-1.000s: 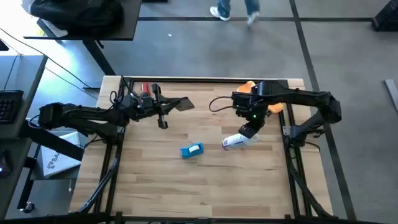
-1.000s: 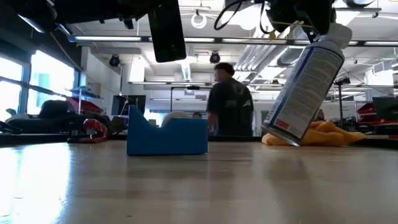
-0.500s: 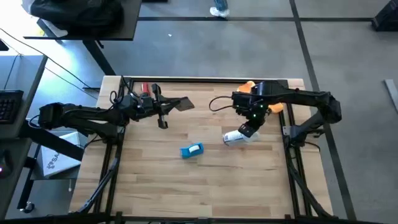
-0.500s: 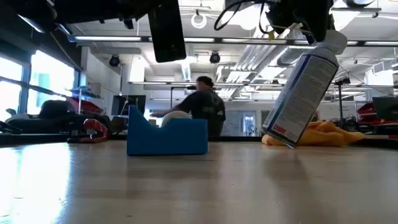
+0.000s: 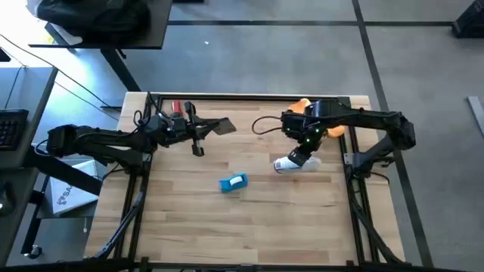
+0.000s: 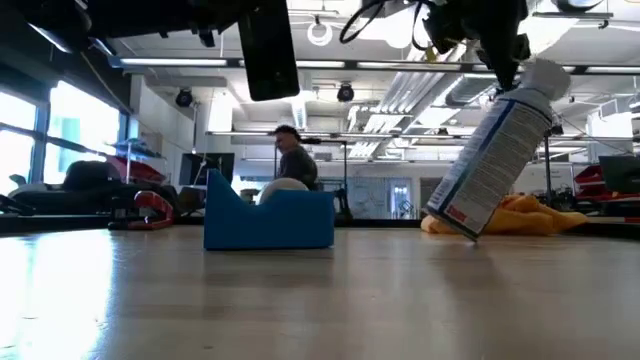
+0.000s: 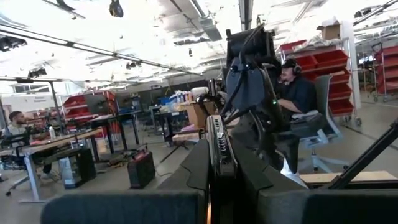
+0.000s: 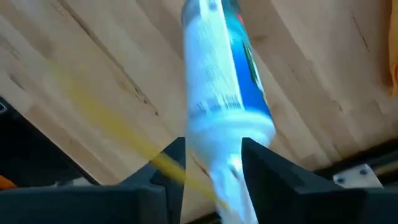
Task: Apply microfiber cloth
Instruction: Spray the back of the black cellphone using the white spray bottle
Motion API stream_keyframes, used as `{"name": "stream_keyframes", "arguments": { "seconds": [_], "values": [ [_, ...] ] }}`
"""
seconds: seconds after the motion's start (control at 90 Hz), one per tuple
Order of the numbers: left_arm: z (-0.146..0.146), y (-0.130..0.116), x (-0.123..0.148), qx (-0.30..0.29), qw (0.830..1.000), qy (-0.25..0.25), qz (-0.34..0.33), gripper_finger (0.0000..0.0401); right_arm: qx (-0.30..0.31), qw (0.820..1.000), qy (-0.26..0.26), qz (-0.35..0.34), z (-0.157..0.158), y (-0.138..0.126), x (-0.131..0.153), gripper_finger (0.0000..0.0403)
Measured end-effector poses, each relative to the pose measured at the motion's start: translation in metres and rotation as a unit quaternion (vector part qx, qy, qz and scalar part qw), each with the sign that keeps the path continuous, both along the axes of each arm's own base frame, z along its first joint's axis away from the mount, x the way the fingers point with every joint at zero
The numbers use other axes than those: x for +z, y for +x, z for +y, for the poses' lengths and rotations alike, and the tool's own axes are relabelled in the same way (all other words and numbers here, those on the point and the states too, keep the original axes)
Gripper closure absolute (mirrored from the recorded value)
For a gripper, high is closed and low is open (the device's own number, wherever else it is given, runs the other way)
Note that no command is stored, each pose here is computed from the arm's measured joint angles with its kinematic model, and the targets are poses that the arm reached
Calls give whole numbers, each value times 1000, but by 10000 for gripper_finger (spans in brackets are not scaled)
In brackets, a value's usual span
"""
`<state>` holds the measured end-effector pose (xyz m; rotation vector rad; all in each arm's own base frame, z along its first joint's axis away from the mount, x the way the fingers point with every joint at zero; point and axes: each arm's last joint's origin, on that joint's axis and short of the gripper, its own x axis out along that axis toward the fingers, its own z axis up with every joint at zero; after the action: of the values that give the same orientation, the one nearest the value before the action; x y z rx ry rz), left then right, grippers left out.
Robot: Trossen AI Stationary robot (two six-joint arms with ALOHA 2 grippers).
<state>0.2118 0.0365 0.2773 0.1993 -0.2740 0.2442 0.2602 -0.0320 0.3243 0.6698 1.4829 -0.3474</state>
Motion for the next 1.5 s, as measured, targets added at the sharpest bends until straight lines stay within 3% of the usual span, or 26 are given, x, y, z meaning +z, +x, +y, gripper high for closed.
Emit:
{"name": "stream_keyframes", "arguments": {
  "seconds": [0.144, 0.311, 0.611, 0.889, 1.222, 1.4, 1.5],
  "values": [
    [0, 0, 0, 0, 1000, 0, -1, 389, 15, 998, -34, -44, -3, 8, 3, 279],
    [0, 0, 0, 0, 1000, -1, 0, 389, 19, 998, -46, -46, -3, 8, 3, 290],
    [0, 1, -2, -8, 1000, -9, 7, 389, 70, 994, -64, 54, 22, -12, -6, 310],
    [-5, 2, -5, -26, 999, -15, 26, 389, 135, 978, -51, 150, 51, -32, -53, 251],
    [-40, 7, -14, -103, 992, -16, 68, 389, 183, 943, -19, 278, 79, -70, -111, 158],
    [-55, 6, -12, -101, 993, -13, 59, 389, 207, 934, -39, 289, 95, -85, -136, 153],
    [-61, 5, -11, -92, 994, -11, 56, 389, 201, 945, -45, 256, 102, -86, -150, 153]
  ]
}}
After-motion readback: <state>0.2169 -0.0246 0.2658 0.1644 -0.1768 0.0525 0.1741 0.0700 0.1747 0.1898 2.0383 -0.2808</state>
